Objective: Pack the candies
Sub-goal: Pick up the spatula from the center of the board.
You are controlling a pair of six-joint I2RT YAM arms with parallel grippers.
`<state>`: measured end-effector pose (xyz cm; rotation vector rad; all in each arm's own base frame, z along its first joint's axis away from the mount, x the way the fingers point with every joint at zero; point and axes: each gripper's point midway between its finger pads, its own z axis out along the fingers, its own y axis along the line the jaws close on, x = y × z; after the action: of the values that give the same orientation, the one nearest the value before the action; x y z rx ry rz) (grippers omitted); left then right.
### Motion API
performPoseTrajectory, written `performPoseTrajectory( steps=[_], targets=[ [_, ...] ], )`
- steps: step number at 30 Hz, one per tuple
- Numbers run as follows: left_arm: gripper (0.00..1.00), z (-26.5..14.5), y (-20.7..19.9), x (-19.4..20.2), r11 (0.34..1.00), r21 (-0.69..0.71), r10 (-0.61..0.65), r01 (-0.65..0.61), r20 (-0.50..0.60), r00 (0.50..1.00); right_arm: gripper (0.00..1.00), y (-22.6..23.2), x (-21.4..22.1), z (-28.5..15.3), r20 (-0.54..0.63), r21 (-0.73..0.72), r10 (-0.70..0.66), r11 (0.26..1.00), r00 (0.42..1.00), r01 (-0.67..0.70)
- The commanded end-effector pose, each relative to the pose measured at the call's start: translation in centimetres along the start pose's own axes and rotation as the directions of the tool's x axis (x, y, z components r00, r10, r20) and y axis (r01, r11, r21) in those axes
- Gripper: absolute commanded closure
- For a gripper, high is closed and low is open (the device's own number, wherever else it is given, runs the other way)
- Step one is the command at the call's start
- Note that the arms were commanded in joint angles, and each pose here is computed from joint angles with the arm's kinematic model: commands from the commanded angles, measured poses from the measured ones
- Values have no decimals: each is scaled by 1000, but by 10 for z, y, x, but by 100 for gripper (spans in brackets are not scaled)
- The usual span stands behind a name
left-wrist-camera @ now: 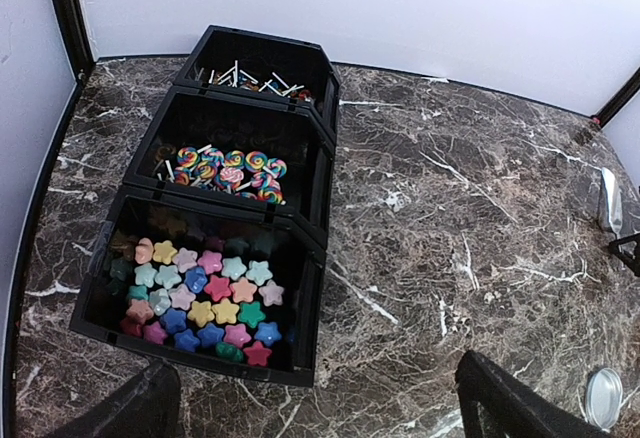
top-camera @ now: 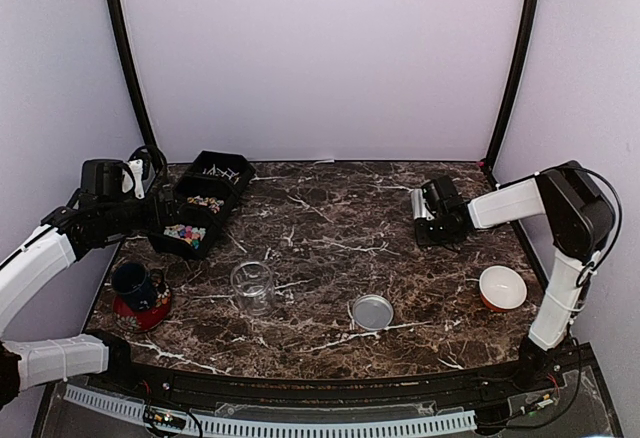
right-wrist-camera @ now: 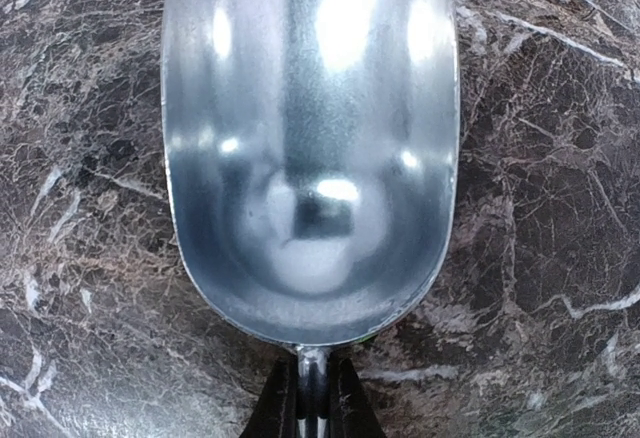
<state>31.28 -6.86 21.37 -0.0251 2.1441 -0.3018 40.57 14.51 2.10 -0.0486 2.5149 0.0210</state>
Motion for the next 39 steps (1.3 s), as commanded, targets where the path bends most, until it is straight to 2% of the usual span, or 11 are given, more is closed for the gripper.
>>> performPoseTrajectory(
  steps=[1,13,19,27,30,34,39],
  targets=[
    [1,-2,-5,-2,999,37,3,-4,18,1000,100,11,6,-14,5,-48,-61,997,998,61],
    [1,2,-27,4,985,169,26,-23,-16,1000,100,60,-2,-79,116,-92,-284,951,952,295],
    [1,0,-54,8,950,312,37,-16,-62,997,100,84,-13,-125,225,-127,-344,917,912,377],
    [1,-20,-97,-3,890,456,43,-2,-78,996,100,98,-15,-165,330,-141,-365,893,871,428],
    [1,-27,-115,-5,854,520,37,10,-80,996,100,114,-10,-180,383,-126,-441,846,812,518],
    [1,-31,-138,-5,820,572,54,5,-86,995,100,140,4,-199,463,-62,-560,753,687,655],
    [5,-32,-171,7,770,638,97,-2,-115,989,100,170,18,-221,540,-8,-624,667,564,745]
  ],
)
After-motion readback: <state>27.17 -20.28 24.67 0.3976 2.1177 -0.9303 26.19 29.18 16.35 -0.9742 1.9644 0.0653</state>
